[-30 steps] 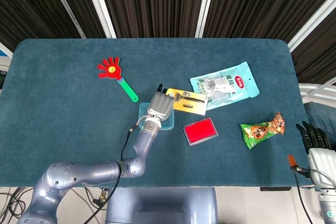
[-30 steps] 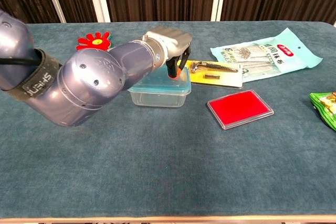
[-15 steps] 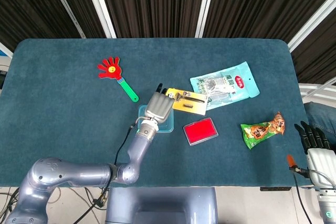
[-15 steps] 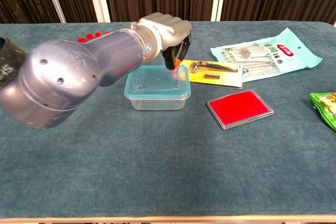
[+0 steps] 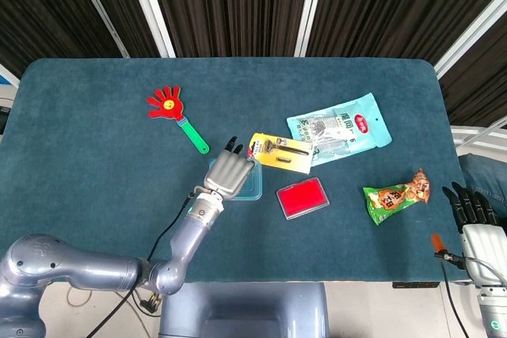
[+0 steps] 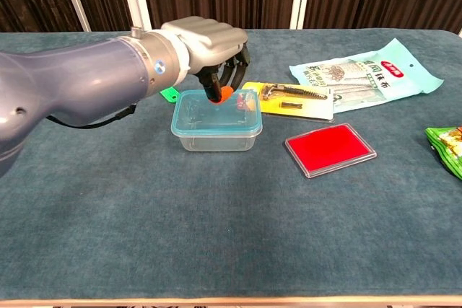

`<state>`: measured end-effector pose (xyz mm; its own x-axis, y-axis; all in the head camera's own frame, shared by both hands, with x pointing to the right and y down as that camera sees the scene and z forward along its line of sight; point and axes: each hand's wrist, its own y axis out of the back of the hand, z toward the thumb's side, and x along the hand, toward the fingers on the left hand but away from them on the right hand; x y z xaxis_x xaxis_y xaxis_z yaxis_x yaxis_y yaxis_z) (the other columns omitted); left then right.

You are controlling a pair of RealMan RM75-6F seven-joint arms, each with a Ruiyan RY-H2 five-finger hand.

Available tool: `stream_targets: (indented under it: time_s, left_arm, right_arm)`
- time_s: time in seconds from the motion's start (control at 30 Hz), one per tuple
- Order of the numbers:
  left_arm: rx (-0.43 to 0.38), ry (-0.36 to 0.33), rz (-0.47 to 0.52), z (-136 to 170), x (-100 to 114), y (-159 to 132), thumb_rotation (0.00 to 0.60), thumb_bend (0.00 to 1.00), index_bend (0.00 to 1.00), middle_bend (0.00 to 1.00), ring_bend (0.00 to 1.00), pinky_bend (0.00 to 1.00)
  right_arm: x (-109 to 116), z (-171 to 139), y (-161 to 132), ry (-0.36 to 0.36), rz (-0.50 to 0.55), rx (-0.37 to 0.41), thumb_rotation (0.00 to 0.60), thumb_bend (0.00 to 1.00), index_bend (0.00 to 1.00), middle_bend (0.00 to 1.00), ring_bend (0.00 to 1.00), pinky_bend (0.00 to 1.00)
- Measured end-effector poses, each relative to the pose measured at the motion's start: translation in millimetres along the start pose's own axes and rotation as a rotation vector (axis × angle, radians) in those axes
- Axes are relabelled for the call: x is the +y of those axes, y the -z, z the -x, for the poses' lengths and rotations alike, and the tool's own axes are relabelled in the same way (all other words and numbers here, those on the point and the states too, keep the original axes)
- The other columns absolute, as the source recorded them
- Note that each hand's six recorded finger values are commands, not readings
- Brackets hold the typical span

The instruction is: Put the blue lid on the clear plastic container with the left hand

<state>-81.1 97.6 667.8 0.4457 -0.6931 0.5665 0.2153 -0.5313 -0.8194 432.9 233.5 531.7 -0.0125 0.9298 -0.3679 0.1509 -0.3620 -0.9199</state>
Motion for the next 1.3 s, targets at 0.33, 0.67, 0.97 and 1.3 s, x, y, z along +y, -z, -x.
stream_targets:
  time_s: [0.33,0.67,0.97,1.3]
  left_arm:
    - [-0.036,0.000,0.000,2.2,-3.4,-13.2,0.600,0.48,0.61,0.56,0.19,0.09]
    - [-0.067,0.022,-0.025,1.9,-15.2,-29.6,0.600,0.48,0.62,0.56,0.19,0.09]
    - [-0.065,0.037,-0.050,1.9,-21.7,-33.0,0.600,0.48,0.62,0.56,0.19,0.08]
    - [-0.070,0.047,-0.058,0.7,-27.3,-35.8,0.600,0.48,0.62,0.56,0.19,0.09]
  right_arm:
    - [-1.8,-0.4,1.6,-0.005,-0.014,-0.006,0.600,0.39,0.01,0.00,0.00,0.00]
    - [-0.9,0.4,2.3,-0.005,-0.012,-0.018,0.600,0.39,0.01,0.00,0.00,0.00]
    - [-0.8,0.0,3.7,-0.003,-0.007,-0.029,0.600,0.39,0.01,0.00,0.00,0.00]
    - [-0.4,0.3,4.6,-0.001,-0.008,-0.037,0.600,0.39,0.01,0.00,0.00,0.00]
